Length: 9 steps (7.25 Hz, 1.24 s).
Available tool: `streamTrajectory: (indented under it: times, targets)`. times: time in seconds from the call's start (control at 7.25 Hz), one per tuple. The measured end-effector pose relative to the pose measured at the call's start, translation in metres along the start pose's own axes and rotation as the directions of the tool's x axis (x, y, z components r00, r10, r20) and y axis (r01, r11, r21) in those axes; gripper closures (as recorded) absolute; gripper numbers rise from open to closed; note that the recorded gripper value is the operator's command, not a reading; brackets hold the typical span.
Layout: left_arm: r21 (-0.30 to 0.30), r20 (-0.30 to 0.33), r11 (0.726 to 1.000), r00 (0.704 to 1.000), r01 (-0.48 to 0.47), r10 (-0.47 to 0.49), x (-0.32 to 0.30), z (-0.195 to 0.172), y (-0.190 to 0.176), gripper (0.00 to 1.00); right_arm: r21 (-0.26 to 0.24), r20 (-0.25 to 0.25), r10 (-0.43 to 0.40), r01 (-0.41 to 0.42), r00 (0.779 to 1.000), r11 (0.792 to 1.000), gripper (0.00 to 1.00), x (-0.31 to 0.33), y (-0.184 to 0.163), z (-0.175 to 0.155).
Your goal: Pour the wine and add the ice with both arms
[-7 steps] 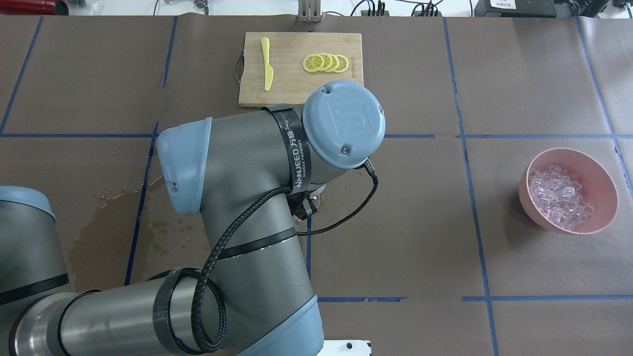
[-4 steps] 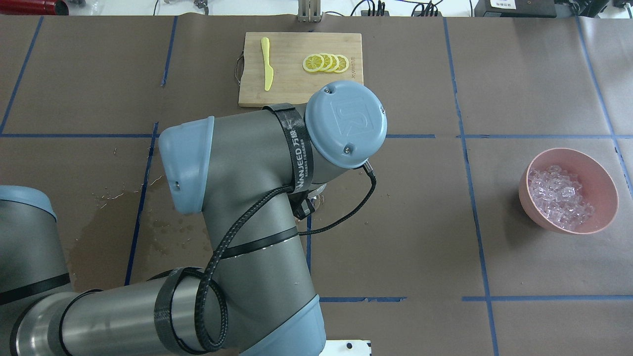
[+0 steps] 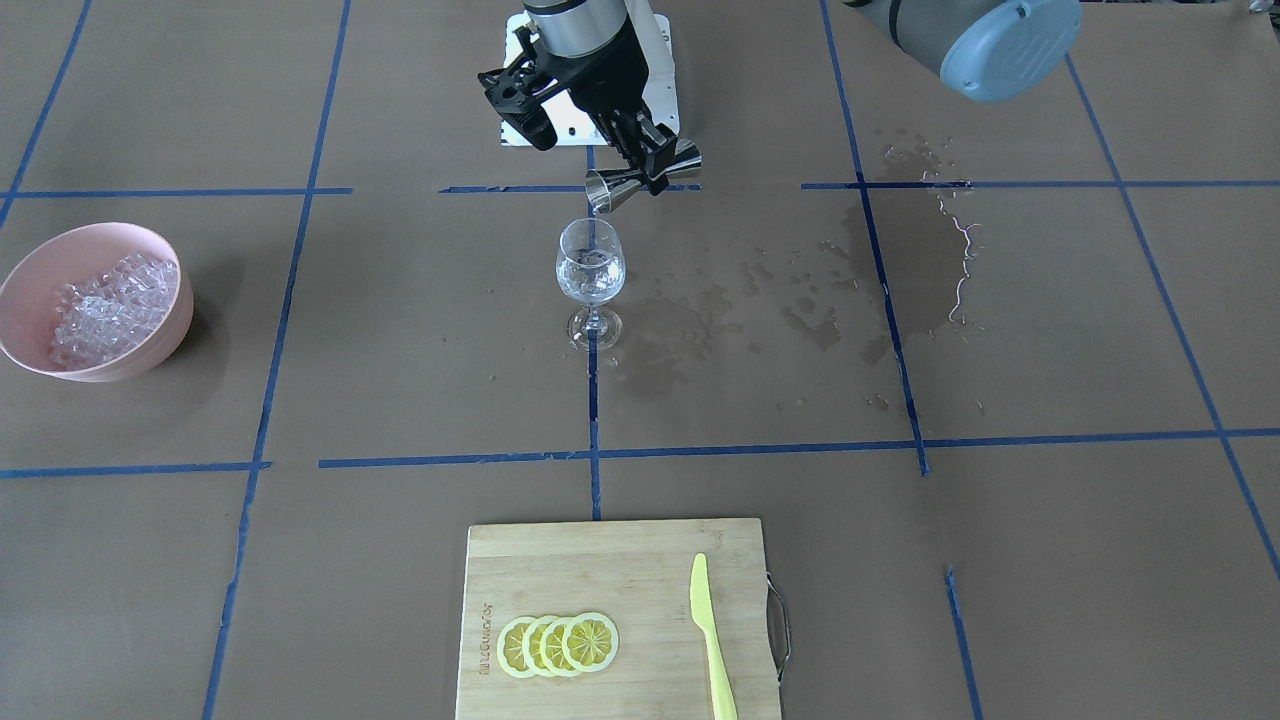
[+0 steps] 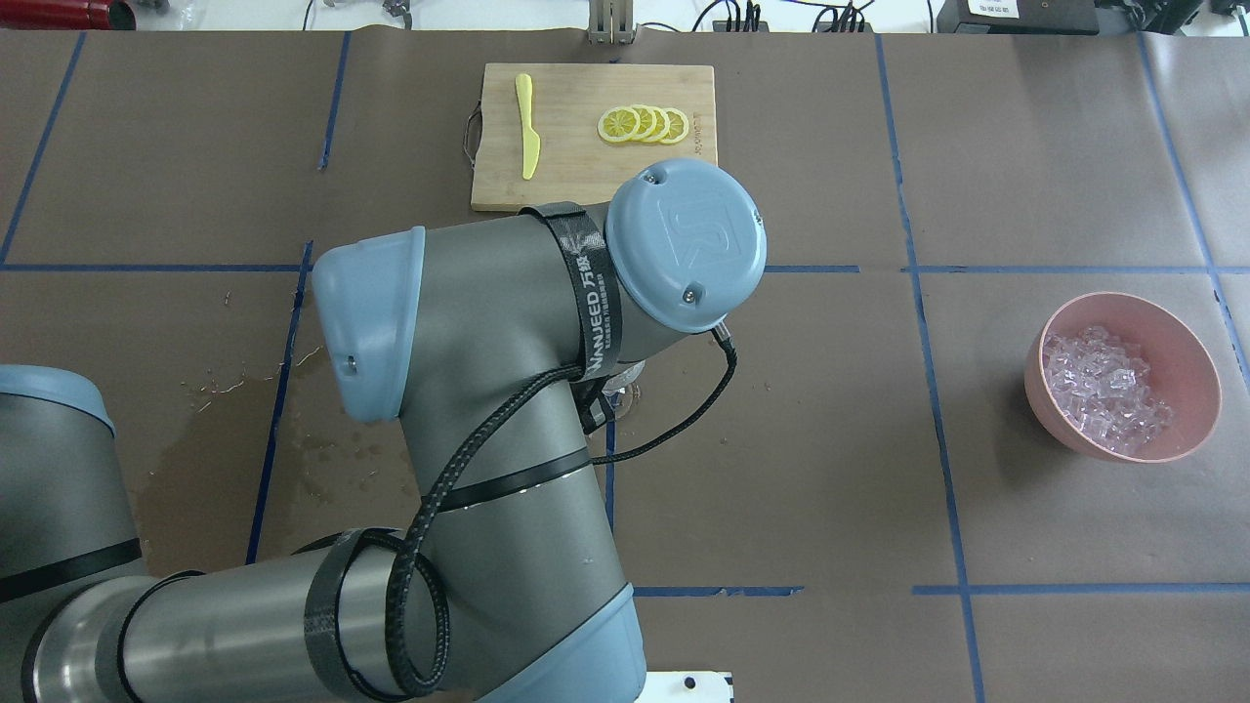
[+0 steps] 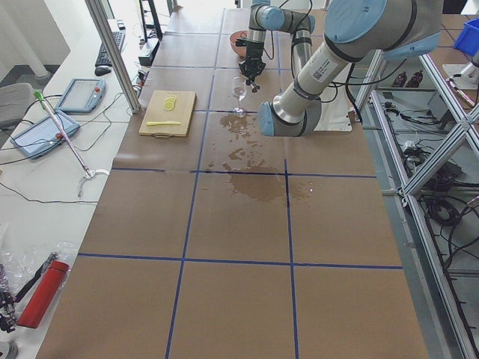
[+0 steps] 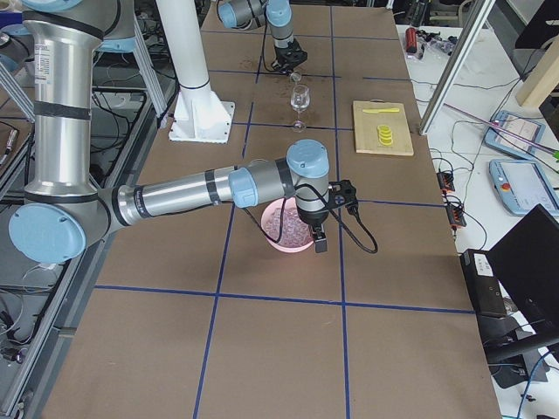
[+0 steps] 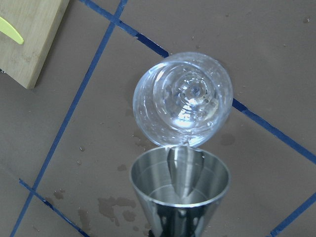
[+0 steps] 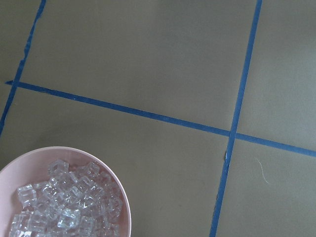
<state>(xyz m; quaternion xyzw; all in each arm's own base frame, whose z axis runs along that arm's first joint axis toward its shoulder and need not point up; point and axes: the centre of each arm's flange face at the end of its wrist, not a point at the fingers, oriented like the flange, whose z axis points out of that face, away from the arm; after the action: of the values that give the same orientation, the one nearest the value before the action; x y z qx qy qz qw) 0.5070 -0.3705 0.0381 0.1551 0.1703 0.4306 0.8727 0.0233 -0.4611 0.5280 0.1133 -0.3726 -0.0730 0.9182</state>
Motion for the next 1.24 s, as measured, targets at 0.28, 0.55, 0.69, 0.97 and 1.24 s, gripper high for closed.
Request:
streamTrajectory:
  times: [0.28, 0.55, 0.69, 0.97, 1.24]
  targets:
    - [0.003, 0.0, 1.0, 1.0, 0.0, 0.0, 0.0, -0.001, 0.001, 1.0, 0.001, 0.0, 0.0, 0.0, 1.0, 1.0, 0.0, 0.0, 0.0, 0.0]
    - [0.017, 0.004, 1.0, 1.0, 0.001, -0.001, -0.004, -0.002, 0.006, 1.0, 0.001, 0.0, -0.001, 0.001, 1.0, 1.0, 0.0, 0.0, 0.0, 0.0]
    - [0.038, 0.01, 0.999, 1.0, 0.001, -0.002, -0.009, -0.003, 0.016, 1.0, 0.001, 0.0, -0.001, 0.001, 1.0, 1.0, 0.0, 0.0, 0.0, 0.0]
    - [0.117, 0.019, 0.993, 1.0, 0.014, -0.016, -0.037, -0.01, 0.045, 1.0, 0.001, 0.0, -0.001, 0.001, 1.0, 1.0, 0.0, 0.0, 0.0, 0.0]
    - [0.226, 0.045, 0.974, 0.998, 0.037, -0.049, -0.076, -0.002, 0.08, 1.0, 0.001, 0.0, -0.001, 0.001, 1.0, 1.0, 0.0, 0.0, 0.0, 0.0]
